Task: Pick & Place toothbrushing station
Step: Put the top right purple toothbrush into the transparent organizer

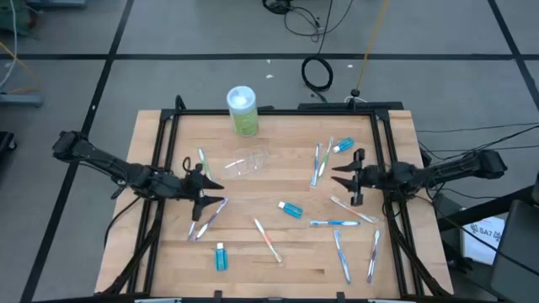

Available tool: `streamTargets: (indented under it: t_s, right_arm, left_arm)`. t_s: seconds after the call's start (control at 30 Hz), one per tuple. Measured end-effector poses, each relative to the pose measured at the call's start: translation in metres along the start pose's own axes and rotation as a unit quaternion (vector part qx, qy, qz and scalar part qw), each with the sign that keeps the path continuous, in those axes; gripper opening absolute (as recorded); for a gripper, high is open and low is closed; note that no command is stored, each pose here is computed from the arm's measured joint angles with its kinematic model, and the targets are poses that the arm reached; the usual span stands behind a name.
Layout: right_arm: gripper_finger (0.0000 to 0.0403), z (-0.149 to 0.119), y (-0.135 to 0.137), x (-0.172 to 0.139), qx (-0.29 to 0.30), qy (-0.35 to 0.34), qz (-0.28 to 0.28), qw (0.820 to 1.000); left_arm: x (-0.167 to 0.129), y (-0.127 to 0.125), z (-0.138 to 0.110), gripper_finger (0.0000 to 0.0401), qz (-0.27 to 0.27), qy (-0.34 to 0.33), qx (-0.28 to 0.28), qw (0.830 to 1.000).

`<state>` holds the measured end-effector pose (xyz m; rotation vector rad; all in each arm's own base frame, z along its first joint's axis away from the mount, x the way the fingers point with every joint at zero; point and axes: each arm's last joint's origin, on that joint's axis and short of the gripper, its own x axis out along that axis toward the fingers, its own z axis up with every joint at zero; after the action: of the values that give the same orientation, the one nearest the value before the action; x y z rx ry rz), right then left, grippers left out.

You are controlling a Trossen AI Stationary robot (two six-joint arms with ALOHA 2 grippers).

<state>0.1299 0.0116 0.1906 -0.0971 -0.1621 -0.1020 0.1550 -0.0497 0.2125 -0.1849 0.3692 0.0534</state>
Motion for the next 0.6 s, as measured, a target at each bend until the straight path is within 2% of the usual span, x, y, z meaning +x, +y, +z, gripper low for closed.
streamTargets:
  t_s: [0.13,0.4,0.6]
  right_arm:
    - [0.0116,0.005,0.002,0.012,0.002,0.018,0.001,1.0]
    - [0.0116,0.001,0.002,0.033,-0.006,0.07,-0.009,0.997]
    - [0.0116,-0.005,-0.004,0.047,0.009,0.104,-0.024,0.994]
  left_arm:
    - [0.004,-0.004,-0.001,0.0184,0.033,0.041,-0.011,0.999]
    - [0.01,-0.007,-0.011,0.0184,0.046,0.08,-0.05,0.994]
    - [0.011,-0.005,-0.016,0.0184,0.059,0.102,-0.053,0.992]
